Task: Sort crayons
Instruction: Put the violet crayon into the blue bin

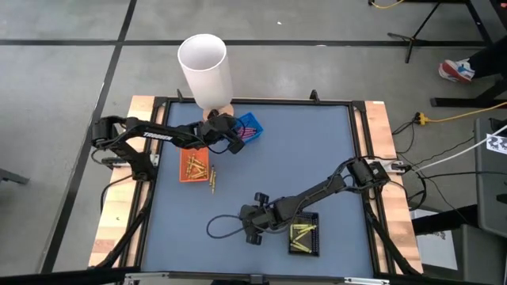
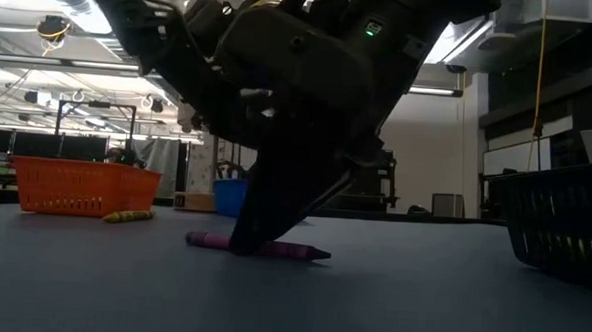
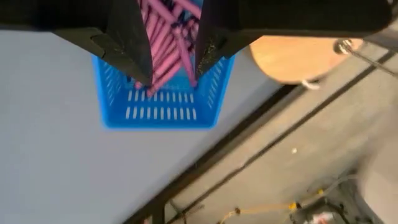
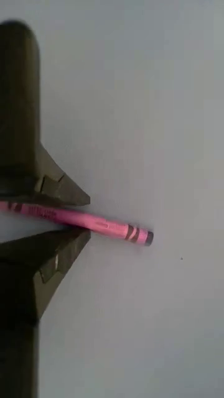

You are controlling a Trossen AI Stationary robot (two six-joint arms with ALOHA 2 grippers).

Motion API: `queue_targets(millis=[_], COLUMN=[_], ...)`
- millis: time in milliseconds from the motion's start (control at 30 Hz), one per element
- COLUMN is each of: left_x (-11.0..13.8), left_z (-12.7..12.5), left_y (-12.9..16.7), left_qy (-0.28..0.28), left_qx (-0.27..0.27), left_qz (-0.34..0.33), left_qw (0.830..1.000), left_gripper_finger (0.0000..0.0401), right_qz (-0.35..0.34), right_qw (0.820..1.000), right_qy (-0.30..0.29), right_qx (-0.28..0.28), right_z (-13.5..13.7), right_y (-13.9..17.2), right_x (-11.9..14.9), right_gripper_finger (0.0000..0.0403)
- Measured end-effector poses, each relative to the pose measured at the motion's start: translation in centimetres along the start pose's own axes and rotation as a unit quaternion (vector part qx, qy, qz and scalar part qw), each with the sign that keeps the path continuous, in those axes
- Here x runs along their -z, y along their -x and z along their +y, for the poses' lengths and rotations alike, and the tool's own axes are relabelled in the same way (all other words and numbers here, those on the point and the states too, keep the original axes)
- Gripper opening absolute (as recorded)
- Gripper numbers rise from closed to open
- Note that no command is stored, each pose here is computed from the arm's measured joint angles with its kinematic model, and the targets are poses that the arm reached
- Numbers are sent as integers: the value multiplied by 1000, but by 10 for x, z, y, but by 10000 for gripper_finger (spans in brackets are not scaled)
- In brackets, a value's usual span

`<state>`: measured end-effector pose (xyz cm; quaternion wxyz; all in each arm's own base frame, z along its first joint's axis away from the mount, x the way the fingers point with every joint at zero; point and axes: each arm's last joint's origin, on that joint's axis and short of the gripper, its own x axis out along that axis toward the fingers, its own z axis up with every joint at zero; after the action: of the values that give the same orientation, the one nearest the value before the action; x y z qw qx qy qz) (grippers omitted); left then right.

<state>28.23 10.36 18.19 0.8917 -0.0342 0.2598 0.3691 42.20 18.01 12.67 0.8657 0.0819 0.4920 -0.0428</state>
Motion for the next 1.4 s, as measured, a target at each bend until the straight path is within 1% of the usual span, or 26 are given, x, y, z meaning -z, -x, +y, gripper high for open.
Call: queue_targets(millis=[167,333,533,667,767,900,1033,1167,1267,1400], left_x=[-13,-21,-16,-7,-1,6,9,10,11,11], left_z=[6,16,29,37,41,40,36,31,29,28], left_y=[22,53,89,108,119,127,130,132,134,134], left_qy=[-7,-15,-37,-25,-16,0,4,-4,-8,-11], left_qx=[6,12,28,34,36,56,77,87,92,95], left_qz=[-16,-6,43,89,119,153,172,173,172,172], left_qw=[1000,1000,998,995,992,987,982,981,981,980], left_gripper_finger=[93,86,83,83,82,82,82,82,82,82], right_qz=[-4,-4,-2,-1,-8,-17,-6,0,0,-8], right_qw=[1000,1000,1000,1000,1000,999,998,996,993,983], right_qy=[1,3,11,20,29,40,60,81,103,139], right_qx=[4,5,-1,-8,-3,-1,18,37,61,118], right_z=[0,0,-4,-12,-22,-39,-57,-78,-93,-116], right_y=[0,0,1,6,9,17,25,41,52,64], right_x=[0,0,-4,-10,-18,-34,-53,-77,-92,-110], right_gripper_finger=[34,21,25,25,25,25,25,26,26,26])
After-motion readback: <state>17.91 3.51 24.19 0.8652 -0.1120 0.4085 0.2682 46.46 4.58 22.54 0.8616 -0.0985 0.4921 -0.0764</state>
